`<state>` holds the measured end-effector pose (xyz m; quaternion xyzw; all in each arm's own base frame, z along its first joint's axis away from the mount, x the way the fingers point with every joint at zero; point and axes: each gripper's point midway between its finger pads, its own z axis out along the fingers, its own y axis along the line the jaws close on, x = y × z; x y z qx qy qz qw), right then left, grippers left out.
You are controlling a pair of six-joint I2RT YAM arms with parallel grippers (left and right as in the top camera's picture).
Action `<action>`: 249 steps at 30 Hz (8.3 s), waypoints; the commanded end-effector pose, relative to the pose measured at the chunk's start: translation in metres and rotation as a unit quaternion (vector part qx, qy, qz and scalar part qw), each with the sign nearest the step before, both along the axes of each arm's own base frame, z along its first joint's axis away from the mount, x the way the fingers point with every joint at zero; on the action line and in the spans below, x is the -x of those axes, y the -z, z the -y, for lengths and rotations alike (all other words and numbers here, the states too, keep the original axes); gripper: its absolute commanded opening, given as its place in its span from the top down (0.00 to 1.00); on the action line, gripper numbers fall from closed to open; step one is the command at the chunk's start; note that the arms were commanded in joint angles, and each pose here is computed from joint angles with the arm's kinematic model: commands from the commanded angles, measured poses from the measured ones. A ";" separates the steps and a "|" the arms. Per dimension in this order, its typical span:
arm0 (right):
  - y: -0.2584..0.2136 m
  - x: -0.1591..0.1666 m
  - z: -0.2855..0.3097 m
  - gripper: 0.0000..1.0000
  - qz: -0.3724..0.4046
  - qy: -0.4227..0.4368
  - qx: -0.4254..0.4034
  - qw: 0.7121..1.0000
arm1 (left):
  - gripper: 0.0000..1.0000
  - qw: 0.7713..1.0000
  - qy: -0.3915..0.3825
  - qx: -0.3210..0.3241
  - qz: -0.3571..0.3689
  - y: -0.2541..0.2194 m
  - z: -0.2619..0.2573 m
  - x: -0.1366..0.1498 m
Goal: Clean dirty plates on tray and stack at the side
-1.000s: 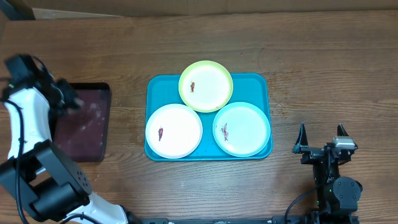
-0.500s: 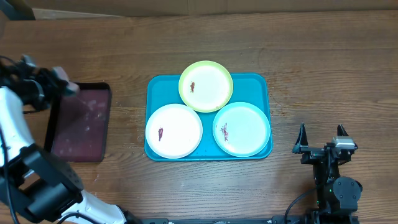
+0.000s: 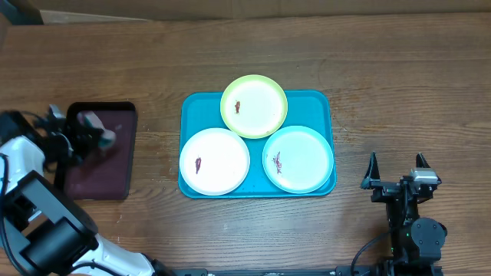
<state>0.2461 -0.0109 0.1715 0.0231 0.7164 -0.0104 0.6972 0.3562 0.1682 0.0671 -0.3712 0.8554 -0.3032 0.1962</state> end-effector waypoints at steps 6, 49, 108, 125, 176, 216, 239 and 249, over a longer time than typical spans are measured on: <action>0.002 0.000 -0.002 0.00 0.002 -0.003 0.000 1.000 | 0.96 0.979 -0.019 0.142 0.143 -0.093 -0.007 -0.024; 0.002 0.000 -0.002 0.00 0.002 -0.003 0.000 1.000 | 0.96 0.986 -0.107 0.116 -0.044 -0.046 -0.013 -0.015; 0.002 0.000 -0.002 0.00 0.002 -0.003 0.001 1.000 | 0.96 0.988 -0.024 -0.103 -0.116 -0.077 -0.040 -0.005; 0.002 0.000 -0.002 0.00 0.002 -0.003 0.000 1.000 | 0.96 0.894 -0.002 -0.345 -0.286 -0.032 -0.043 0.017; 0.002 0.000 -0.002 0.00 0.002 -0.003 0.001 1.000 | 0.96 0.926 0.303 -0.201 -0.099 -0.181 0.220 0.003; -0.058 0.034 -0.103 0.00 0.032 -0.323 -0.293 0.899 | 0.96 0.895 0.369 -0.206 -0.145 0.053 0.308 0.048; -0.143 -0.022 -0.112 0.00 -0.525 -0.246 -0.188 0.792 | 0.07 0.905 0.347 -0.200 -0.145 0.044 0.308 0.040; -0.138 -0.076 -0.154 0.00 -0.482 -0.240 -0.152 0.829 | 0.20 0.901 0.311 -0.253 -0.165 -0.017 0.278 0.015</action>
